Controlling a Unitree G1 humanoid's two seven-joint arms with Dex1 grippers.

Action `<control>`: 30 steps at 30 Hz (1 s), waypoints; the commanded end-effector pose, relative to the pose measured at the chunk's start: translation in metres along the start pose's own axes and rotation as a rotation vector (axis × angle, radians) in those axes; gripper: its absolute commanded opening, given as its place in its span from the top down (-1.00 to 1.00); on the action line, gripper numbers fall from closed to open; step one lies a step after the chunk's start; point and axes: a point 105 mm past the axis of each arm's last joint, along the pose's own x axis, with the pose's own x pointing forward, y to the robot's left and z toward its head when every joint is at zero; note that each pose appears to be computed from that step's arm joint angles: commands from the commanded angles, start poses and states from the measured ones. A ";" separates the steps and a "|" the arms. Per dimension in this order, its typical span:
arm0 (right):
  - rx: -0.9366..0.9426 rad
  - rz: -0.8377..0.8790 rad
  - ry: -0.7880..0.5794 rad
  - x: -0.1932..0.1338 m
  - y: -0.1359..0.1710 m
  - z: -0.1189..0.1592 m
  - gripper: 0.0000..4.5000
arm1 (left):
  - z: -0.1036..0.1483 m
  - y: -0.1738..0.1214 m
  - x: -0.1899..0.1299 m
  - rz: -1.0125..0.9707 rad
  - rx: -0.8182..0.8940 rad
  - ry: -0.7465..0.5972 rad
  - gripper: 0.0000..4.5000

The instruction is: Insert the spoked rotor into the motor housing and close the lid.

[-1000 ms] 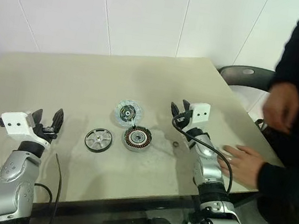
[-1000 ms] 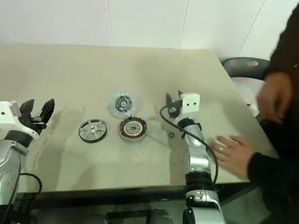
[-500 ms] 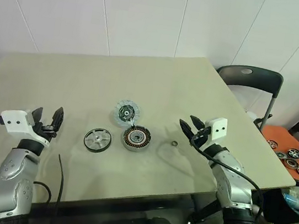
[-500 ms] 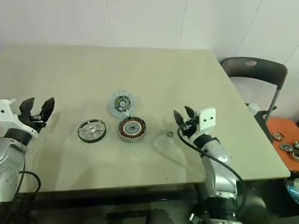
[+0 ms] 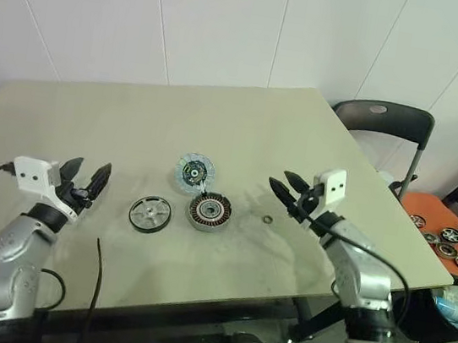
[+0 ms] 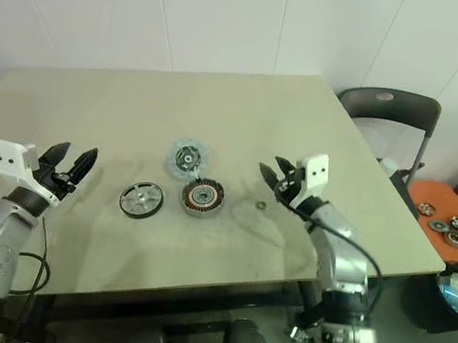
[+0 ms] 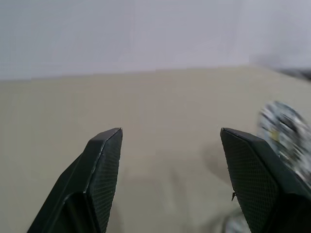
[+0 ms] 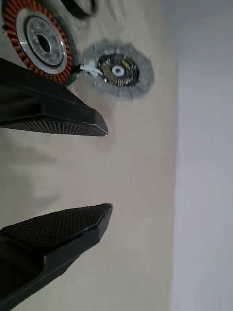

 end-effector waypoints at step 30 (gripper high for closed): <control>-0.012 0.772 0.319 -0.035 0.056 0.017 0.00 | 0.016 -0.070 -0.025 -0.809 -0.013 0.309 -0.53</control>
